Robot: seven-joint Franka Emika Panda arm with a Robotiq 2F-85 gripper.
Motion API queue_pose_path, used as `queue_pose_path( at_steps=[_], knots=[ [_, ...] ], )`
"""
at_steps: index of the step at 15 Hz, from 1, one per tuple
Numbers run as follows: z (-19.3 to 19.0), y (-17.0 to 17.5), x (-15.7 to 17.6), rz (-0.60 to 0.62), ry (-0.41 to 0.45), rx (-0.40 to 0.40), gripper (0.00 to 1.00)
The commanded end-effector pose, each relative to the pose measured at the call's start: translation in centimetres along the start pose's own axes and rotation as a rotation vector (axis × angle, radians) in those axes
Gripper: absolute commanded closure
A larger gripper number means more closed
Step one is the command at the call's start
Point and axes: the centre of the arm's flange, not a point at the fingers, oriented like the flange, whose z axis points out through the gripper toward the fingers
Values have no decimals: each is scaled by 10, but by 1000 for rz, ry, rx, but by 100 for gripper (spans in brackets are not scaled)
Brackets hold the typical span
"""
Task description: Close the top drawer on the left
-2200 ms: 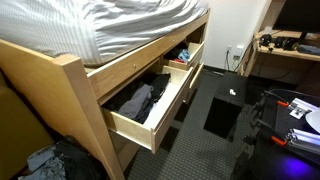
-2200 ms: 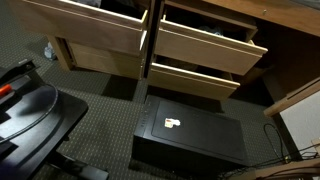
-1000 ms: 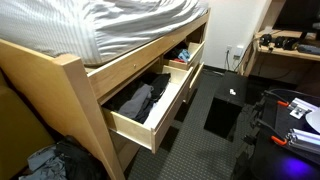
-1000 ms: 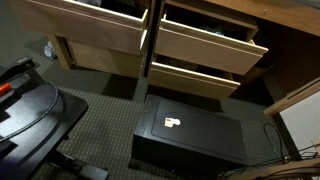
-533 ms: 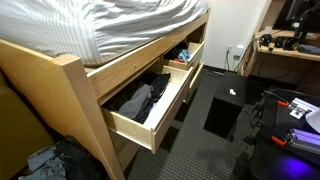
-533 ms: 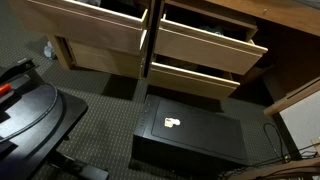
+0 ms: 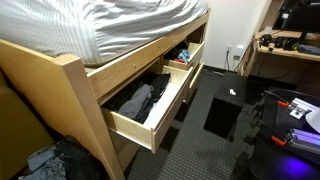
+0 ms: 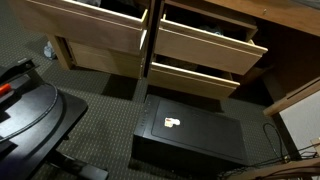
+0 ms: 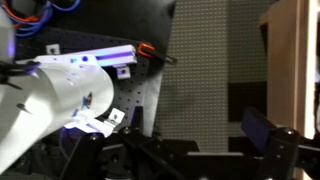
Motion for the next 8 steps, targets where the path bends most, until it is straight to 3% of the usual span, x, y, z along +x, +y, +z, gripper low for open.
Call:
queue_pose_path(
  at_steps=[1, 2, 5, 8],
  knots=[
    [55, -26, 50, -1, 162, 145, 0],
    [53, -28, 61, 9, 215, 187, 0],
    [47, -30, 106, 80, 222, 221, 0],
    [56, -15, 158, 112, 62, 84, 0]
  ],
)
